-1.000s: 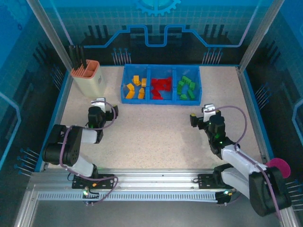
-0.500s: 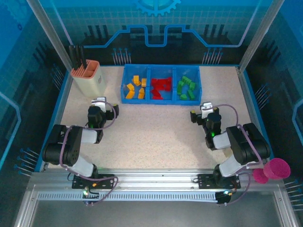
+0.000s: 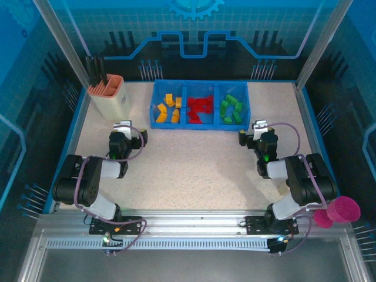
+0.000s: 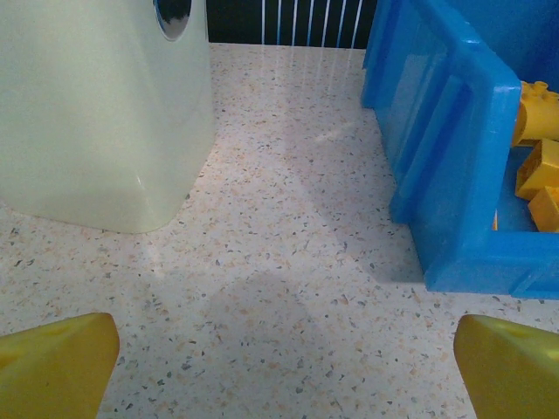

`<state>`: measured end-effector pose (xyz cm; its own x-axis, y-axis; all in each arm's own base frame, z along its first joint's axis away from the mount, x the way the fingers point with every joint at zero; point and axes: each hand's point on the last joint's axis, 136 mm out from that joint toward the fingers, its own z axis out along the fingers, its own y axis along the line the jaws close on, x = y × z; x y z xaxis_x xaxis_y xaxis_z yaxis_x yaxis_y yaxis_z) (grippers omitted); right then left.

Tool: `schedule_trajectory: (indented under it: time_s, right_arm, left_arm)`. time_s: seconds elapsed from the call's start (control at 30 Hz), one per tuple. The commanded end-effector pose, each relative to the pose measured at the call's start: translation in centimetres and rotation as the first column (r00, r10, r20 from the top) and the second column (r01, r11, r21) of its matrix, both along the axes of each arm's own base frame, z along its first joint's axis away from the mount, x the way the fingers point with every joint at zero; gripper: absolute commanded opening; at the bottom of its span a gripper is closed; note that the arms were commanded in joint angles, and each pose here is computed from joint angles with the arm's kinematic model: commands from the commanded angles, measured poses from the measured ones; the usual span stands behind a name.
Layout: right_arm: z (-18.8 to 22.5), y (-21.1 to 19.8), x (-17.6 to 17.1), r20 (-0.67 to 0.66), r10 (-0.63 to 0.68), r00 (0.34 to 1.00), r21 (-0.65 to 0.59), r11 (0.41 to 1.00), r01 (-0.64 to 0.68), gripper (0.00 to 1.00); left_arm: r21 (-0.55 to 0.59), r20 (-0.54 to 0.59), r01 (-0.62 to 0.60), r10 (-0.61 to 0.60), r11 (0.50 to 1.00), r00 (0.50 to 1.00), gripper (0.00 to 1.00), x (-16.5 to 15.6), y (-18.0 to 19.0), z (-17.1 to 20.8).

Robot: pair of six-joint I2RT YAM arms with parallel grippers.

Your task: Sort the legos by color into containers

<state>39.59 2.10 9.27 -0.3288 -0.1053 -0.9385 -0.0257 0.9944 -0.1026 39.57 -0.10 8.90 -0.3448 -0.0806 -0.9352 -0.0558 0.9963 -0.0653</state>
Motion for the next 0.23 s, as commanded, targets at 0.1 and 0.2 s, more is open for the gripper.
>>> schedule_trajectory:
  time_s: [0.1,0.2]
  right_arm:
    - [0.65,-0.31,0.23,0.016,-0.009,1.000,0.014,1.000,0.009,1.00]
    - [0.65,-0.31,0.23,0.016,-0.009,1.000,0.013,1.000,0.008,1.00]
  left_arm:
    - [-0.003,0.021,0.048,-0.048,0.999,0.999,0.99,0.32,-0.65,0.51]
    - [0.012,0.037,0.039,-0.040,0.999,0.999,1.00,0.13,-0.68,0.67]
